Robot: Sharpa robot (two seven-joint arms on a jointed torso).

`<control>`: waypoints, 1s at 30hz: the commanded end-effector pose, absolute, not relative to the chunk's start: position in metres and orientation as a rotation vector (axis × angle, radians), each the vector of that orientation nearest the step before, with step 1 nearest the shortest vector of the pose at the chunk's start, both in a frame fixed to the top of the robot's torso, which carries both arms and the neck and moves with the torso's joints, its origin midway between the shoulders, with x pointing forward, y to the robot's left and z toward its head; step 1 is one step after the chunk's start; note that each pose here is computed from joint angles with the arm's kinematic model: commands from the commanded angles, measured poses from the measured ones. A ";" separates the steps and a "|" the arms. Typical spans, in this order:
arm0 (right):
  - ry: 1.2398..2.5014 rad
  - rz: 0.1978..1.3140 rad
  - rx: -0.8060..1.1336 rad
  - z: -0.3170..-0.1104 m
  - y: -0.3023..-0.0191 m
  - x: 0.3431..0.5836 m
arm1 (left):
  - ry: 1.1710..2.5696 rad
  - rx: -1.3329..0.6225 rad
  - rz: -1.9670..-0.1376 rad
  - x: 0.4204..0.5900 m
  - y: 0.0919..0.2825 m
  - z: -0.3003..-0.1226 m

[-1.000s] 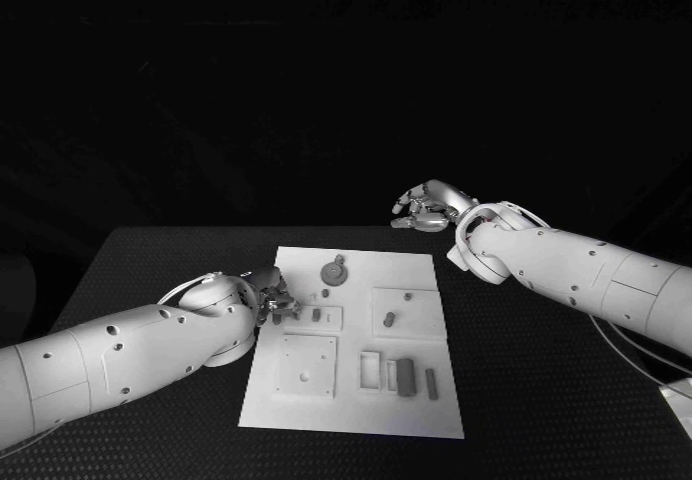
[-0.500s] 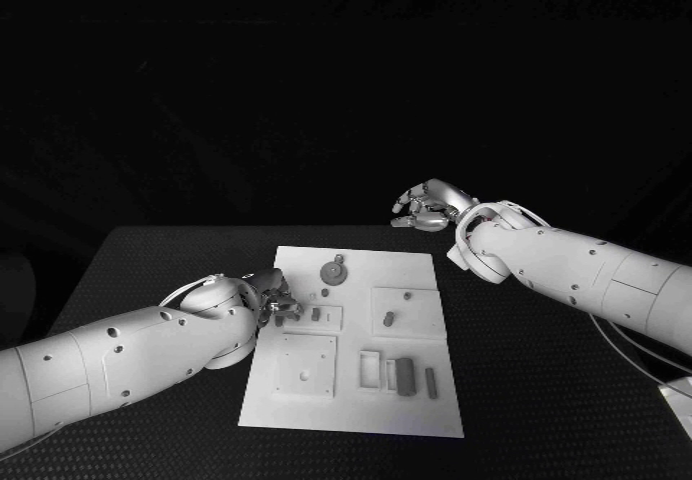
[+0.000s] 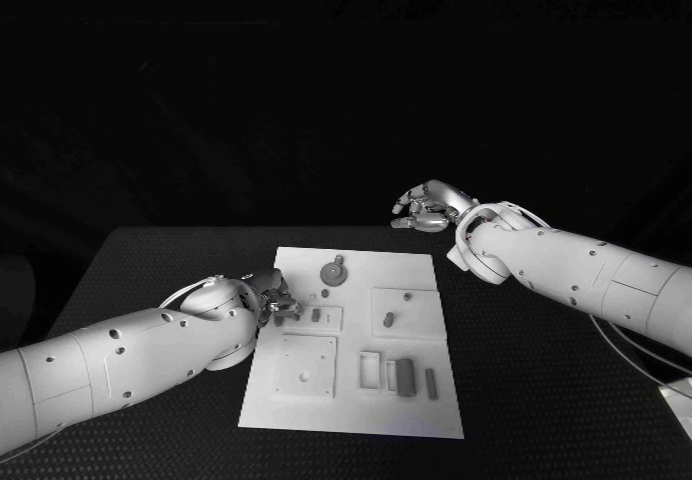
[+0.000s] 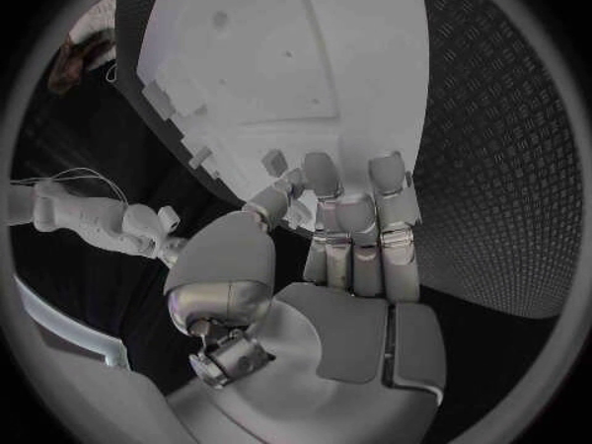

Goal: Assemble the parts on the task board

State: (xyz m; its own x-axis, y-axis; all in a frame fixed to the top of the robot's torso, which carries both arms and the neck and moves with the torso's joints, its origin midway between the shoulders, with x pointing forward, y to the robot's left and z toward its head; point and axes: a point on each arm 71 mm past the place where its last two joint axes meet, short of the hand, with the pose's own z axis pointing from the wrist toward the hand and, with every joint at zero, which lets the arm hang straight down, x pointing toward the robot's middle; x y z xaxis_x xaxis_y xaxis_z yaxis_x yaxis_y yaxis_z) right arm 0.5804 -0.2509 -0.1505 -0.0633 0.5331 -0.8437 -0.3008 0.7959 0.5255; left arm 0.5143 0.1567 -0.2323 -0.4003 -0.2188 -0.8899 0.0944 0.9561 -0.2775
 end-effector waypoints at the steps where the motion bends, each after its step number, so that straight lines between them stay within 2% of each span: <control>1: 1.491 0.700 0.185 -0.151 -0.249 0.580 | 1.940 -0.082 -0.353 0.514 0.154 -0.233; 30: 1.491 0.700 0.185 -0.151 -0.250 0.580 | 1.926 -0.086 -0.368 0.513 0.154 -0.234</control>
